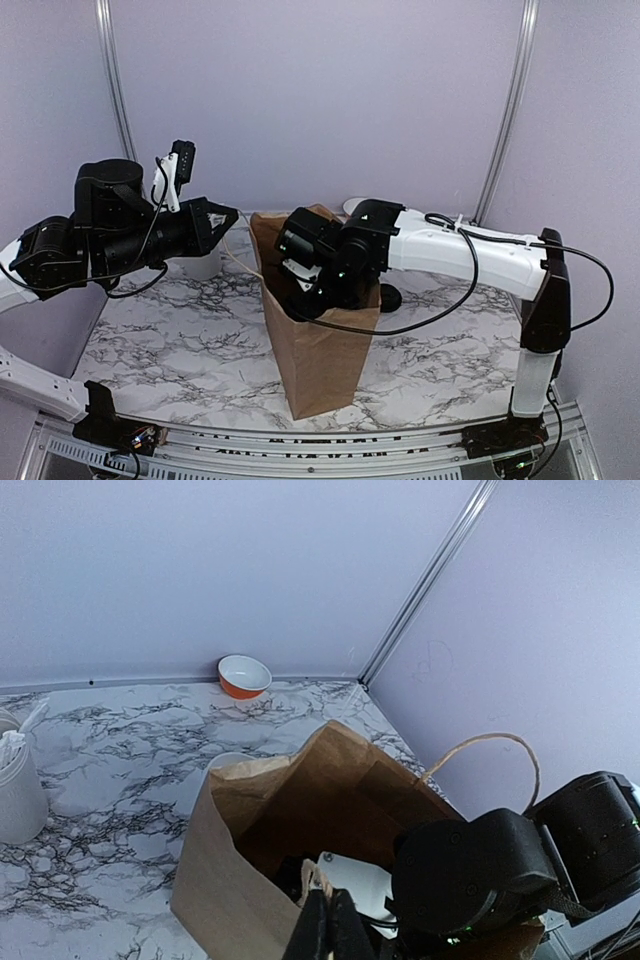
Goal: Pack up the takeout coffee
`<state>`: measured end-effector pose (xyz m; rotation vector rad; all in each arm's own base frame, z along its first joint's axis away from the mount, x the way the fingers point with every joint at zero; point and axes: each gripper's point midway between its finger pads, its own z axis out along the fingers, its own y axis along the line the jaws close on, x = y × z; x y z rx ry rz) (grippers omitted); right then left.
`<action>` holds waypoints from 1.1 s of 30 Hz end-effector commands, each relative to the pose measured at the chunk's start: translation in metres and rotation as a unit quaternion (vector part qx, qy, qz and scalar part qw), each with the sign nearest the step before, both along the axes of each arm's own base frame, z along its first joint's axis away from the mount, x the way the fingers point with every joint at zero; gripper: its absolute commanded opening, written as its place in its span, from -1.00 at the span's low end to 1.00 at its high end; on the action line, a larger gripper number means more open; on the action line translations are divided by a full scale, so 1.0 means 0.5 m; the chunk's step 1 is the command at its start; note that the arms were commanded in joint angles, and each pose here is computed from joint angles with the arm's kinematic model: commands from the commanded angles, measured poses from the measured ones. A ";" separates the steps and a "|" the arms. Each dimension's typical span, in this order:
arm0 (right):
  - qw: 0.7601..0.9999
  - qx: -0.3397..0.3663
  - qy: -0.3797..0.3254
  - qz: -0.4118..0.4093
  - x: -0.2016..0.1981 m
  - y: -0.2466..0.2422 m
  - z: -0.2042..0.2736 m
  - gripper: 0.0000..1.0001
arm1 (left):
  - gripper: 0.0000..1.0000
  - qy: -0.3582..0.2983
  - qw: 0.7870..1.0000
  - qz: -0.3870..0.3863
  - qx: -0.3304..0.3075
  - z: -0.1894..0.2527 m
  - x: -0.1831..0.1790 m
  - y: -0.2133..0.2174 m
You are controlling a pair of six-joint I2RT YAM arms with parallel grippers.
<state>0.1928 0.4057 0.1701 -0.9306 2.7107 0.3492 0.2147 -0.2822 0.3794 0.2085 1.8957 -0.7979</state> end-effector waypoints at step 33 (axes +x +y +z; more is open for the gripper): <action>1.000 -0.026 -0.008 0.006 -0.043 -0.026 -0.043 0.22 | -1.00 -0.001 0.999 0.035 0.003 -0.001 0.016 0.013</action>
